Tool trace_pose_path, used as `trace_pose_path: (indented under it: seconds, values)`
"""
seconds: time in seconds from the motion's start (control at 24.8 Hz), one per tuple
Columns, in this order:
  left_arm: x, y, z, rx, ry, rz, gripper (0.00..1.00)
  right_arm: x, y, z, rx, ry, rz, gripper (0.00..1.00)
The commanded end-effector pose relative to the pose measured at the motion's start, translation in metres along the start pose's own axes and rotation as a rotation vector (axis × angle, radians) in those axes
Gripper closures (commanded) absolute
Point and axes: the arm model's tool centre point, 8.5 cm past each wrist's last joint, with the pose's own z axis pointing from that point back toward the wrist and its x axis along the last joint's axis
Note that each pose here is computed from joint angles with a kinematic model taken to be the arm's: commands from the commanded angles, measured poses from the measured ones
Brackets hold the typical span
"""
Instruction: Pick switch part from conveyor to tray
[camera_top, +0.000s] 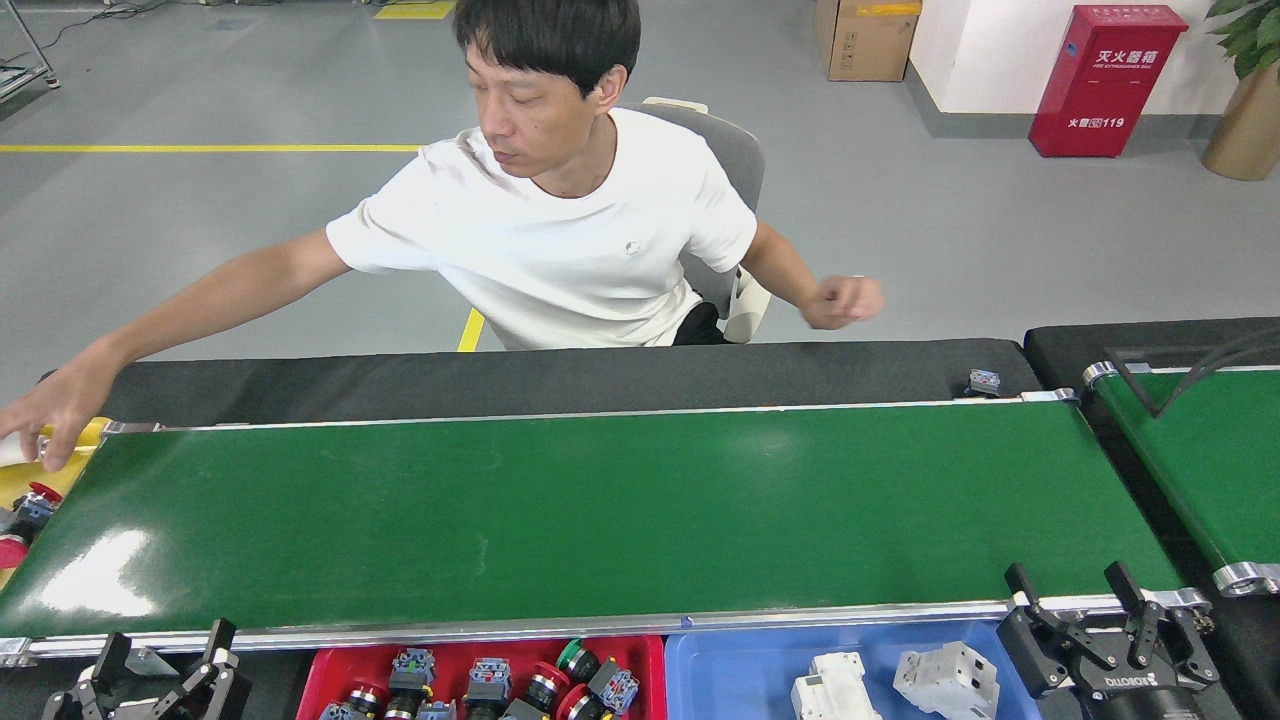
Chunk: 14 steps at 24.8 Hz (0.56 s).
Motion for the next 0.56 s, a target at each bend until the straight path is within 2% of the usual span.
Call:
trace_pose_path:
  seconds: [0.0, 0.2, 0.36, 0.52]
  values:
    - [0.011, 0.005, -0.006, 0.016, -0.017, -0.016, 0.0, 0.002, -0.004, 0.0, -0.011, -0.011, 0.001, 0.0]
    - [0.032, 0.0, -0.011, 0.007, -0.033, -0.022, 0.0, -0.001, -0.002, 0.004, -0.005, -0.011, 0.004, 0.0]
    - [0.035, 0.003, -0.021, 0.007, -0.053, -0.081, 0.0, -0.003, 0.001, 0.009, 0.007, 0.0, 0.002, 0.0]
    - [0.032, 0.0, -0.023, -0.064, -0.056, -0.084, 0.0, -0.001, -0.003, 0.009, -0.008, -0.008, 0.004, 0.0]
